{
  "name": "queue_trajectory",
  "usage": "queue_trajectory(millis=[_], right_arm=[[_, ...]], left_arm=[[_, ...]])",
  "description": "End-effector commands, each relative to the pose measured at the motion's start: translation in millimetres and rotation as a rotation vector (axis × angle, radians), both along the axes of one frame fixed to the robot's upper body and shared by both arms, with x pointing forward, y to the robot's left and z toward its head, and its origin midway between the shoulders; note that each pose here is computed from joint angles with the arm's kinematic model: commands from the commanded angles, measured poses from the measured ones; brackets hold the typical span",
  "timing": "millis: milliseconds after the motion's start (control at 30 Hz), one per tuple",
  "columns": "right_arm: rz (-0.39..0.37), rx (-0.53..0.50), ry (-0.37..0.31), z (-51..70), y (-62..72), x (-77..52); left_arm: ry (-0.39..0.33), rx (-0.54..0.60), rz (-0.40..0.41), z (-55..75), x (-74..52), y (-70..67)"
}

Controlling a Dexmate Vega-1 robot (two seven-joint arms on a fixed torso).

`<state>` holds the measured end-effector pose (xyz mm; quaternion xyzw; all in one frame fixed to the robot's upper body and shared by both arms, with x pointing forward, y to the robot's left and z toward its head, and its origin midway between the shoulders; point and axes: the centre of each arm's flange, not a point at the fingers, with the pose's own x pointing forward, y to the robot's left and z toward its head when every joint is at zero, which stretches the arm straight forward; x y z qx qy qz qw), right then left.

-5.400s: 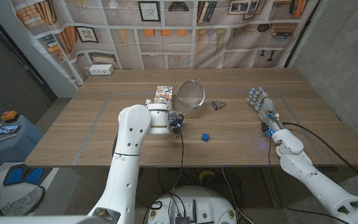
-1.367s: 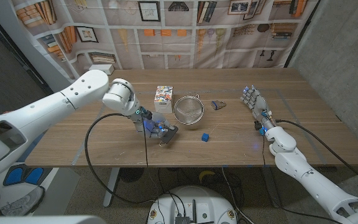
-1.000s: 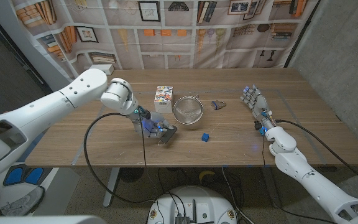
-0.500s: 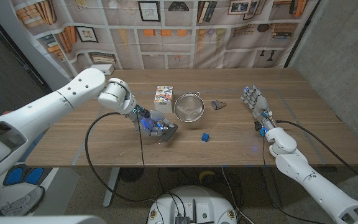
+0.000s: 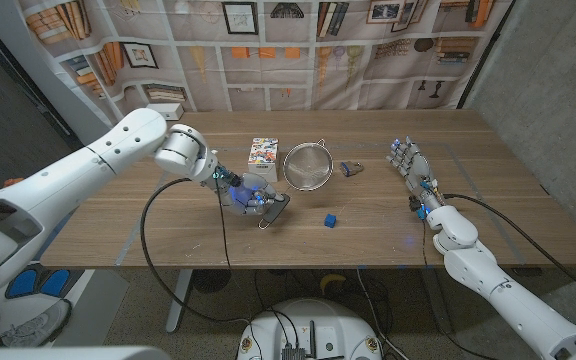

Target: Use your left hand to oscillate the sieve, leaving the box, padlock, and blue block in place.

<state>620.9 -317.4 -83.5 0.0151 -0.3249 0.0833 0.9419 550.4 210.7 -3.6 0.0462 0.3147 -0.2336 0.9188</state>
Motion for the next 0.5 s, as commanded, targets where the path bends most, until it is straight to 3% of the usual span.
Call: queue_trajectory(millis=[33, 500], right_arm=[[0.004, -0.011, 0.003, 2.1, 6.0, -0.1], [0.001, -0.022, 0.016, 5.7, 12.5, 2.7]], left_arm=[[-0.034, -0.025, -0.064, 8.7, 3.0, 5.1], [-0.049, -0.055, -0.132, 11.0, 14.5, 8.7]])
